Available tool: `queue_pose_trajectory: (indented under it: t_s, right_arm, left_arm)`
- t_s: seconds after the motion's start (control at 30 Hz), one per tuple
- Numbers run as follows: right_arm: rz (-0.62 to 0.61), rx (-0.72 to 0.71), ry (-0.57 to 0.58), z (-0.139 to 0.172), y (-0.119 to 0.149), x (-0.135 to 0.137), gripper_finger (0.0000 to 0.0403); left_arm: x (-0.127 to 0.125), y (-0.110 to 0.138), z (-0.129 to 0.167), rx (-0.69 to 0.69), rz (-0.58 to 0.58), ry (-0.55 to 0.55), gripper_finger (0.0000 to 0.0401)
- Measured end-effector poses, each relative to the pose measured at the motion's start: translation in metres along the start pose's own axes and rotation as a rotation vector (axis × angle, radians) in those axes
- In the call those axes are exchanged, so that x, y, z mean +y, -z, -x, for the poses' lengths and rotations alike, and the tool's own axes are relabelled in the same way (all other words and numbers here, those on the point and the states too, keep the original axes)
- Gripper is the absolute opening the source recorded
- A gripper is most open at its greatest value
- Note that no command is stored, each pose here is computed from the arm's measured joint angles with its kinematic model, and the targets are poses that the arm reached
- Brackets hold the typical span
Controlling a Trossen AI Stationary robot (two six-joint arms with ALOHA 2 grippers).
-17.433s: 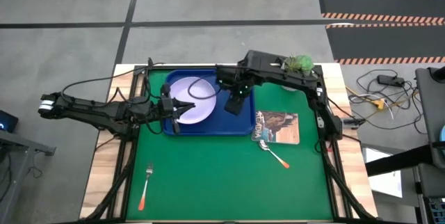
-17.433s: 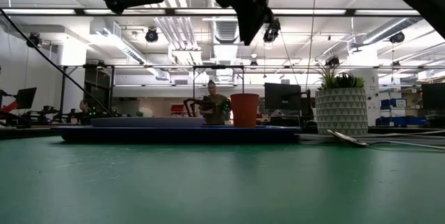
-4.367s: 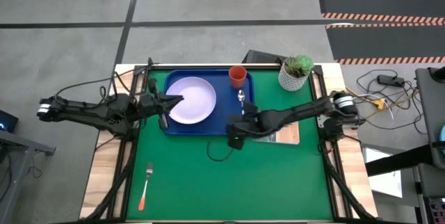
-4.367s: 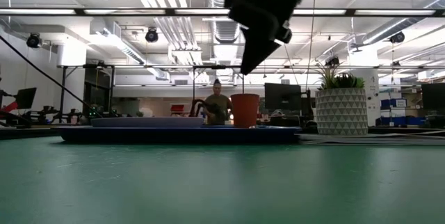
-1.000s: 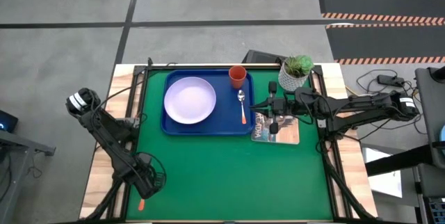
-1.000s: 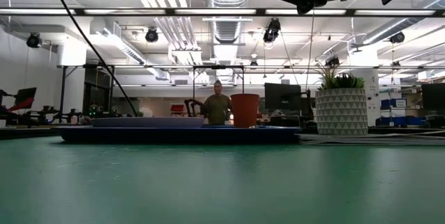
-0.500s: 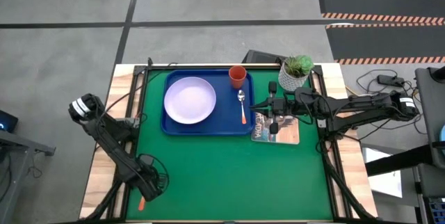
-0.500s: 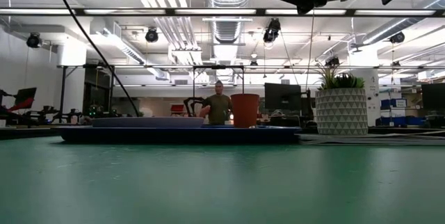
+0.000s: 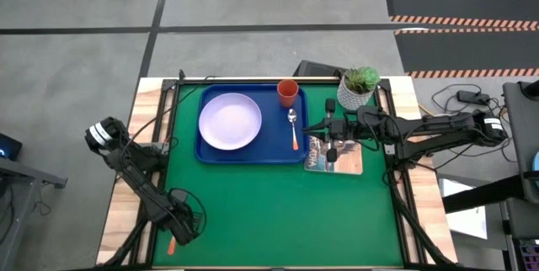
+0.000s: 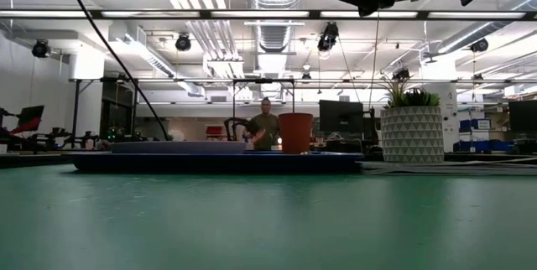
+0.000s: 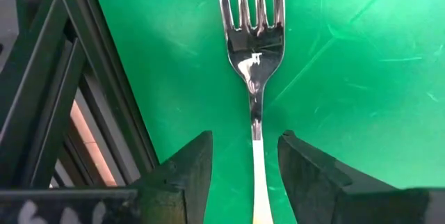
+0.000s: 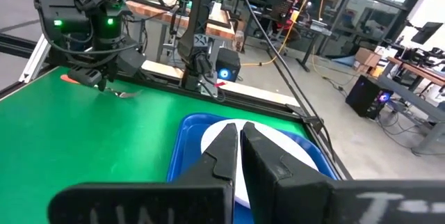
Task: Pick and place plate/cup/fork/spoon on tray
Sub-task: Put the orange fork on the blue serving tray to the left of the orange spoon
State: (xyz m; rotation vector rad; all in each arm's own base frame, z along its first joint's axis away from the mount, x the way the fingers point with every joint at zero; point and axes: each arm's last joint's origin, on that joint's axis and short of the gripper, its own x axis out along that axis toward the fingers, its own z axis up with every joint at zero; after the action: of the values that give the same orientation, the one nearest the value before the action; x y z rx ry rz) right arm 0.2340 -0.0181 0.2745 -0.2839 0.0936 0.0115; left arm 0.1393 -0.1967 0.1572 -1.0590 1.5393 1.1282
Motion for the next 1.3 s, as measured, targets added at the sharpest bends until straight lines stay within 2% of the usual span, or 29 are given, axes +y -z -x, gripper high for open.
queue_pose_trajectory:
  t_s: [0.23, 0.63, 1.0, 1.3]
  right_arm:
    - [0.015, 0.006, -0.001, 0.005, -0.002, 0.0, 0.0009]
    - [0.015, 0.029, -0.01, 0.032, -0.011, 0.0, 0.0009]
    - [0.042, -0.039, 0.01, 0.062, -0.007, 0.004, 0.0009]
    - [0.047, -0.067, 0.019, 0.071, -0.006, 0.005, 0.0009]
  left_arm:
    - [0.001, -0.002, -0.002, -0.008, 0.007, -0.007, 0.0143]
    - [0.001, -0.002, -0.003, -0.005, 0.032, -0.001, 0.0139]
    - [0.0, -0.001, -0.003, 0.001, 0.032, 0.006, 0.0065]
    - [0.0, -0.002, -0.003, 0.003, 0.033, 0.008, 0.0017]
